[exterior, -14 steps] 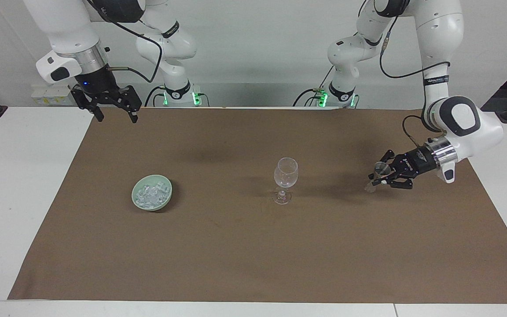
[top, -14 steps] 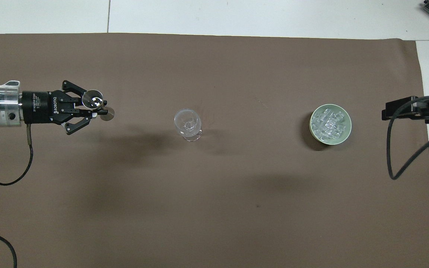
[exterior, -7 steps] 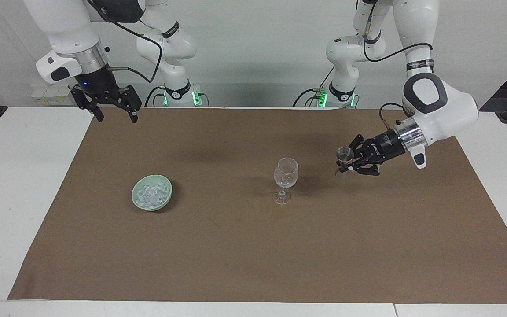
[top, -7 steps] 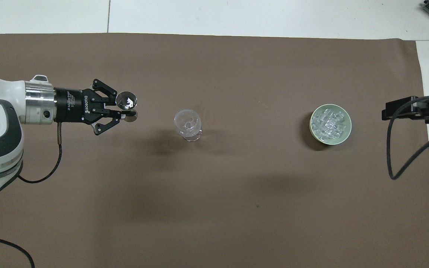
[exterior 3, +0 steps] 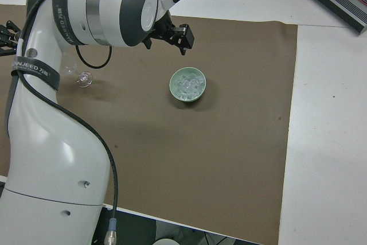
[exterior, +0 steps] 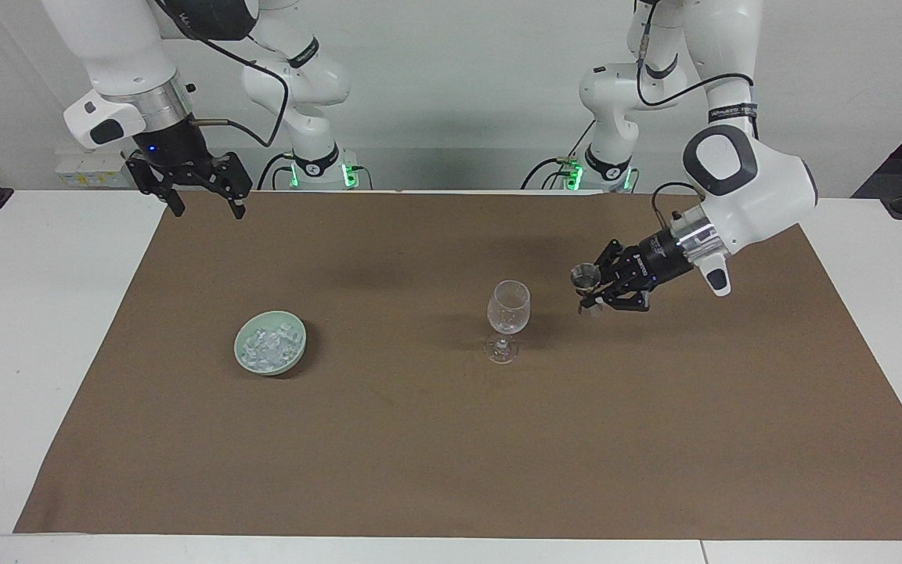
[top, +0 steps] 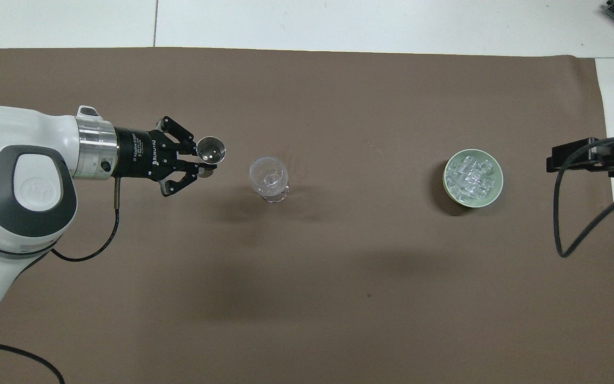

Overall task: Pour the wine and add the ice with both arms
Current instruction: 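Carry the silver cup with the left gripper over the wine glass, then tilt the silver cup with the left gripper above the wine glass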

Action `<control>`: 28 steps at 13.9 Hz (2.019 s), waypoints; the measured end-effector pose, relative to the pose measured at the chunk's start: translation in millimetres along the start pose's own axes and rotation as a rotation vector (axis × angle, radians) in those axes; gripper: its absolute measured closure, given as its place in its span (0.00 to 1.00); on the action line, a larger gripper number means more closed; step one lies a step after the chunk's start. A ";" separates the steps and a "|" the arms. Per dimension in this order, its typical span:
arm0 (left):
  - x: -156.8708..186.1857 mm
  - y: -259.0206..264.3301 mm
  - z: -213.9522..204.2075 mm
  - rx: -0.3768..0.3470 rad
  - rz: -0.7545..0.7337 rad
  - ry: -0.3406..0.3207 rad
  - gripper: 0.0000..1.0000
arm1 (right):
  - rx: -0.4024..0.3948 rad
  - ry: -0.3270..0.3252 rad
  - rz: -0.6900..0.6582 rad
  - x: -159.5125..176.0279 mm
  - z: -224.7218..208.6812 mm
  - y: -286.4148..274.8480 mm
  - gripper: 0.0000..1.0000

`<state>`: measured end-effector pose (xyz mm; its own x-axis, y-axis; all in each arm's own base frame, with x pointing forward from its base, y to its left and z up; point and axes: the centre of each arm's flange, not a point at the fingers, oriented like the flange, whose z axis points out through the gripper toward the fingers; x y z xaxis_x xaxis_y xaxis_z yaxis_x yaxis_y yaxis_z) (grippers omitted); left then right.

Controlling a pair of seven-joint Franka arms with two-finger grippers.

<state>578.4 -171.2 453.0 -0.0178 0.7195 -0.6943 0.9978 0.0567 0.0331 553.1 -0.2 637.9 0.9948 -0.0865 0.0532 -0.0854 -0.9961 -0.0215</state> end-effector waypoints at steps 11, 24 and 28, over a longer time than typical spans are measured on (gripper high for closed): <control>-46.2 -7.2 21.9 -0.058 0.102 0.175 0.79 | 0.000 0.000 0.000 0.0 0.0 0.0 0.00; -81.6 -23.5 47.5 -0.061 0.304 0.375 0.79 | 0.000 0.000 0.000 0.0 0.0 0.0 0.00; -92.4 -32.1 57.9 -0.046 0.360 0.406 0.79 | 0.000 0.000 0.000 0.0 0.0 0.0 0.00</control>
<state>551.7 -279.5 474.4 0.2924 0.9080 -0.3000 0.9418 -0.2191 0.2548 553.1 -0.2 637.9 0.9948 -0.0865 0.0532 -0.0854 -0.9961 -0.0215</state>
